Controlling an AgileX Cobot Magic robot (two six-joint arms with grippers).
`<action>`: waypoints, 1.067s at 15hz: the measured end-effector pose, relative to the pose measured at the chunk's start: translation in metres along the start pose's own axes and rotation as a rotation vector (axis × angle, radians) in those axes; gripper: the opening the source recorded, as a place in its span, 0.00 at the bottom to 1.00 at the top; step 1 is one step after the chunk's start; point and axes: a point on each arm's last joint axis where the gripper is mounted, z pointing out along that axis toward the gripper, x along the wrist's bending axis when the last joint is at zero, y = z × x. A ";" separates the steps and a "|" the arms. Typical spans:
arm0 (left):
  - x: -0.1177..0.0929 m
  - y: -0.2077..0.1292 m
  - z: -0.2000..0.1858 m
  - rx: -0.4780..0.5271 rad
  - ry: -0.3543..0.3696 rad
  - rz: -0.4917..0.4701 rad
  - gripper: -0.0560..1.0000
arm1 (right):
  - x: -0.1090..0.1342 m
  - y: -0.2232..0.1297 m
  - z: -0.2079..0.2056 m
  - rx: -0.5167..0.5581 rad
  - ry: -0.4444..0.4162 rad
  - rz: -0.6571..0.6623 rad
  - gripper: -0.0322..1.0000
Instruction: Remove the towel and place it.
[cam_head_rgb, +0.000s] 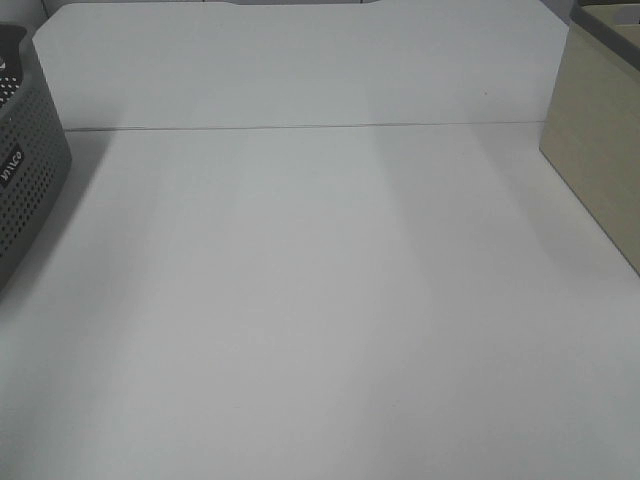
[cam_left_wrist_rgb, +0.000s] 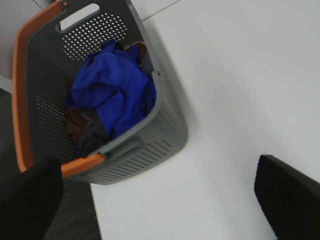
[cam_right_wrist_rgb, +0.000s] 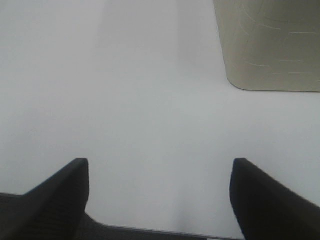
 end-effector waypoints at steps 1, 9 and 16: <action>0.012 0.017 0.006 0.022 0.018 0.076 0.99 | 0.000 0.000 0.000 0.000 0.000 0.000 0.77; 0.099 0.059 0.161 0.396 -0.005 0.516 0.99 | 0.000 0.000 0.000 0.000 0.000 0.000 0.77; 0.143 0.023 0.289 0.433 0.018 0.576 0.99 | 0.000 0.000 0.000 0.000 0.000 0.000 0.77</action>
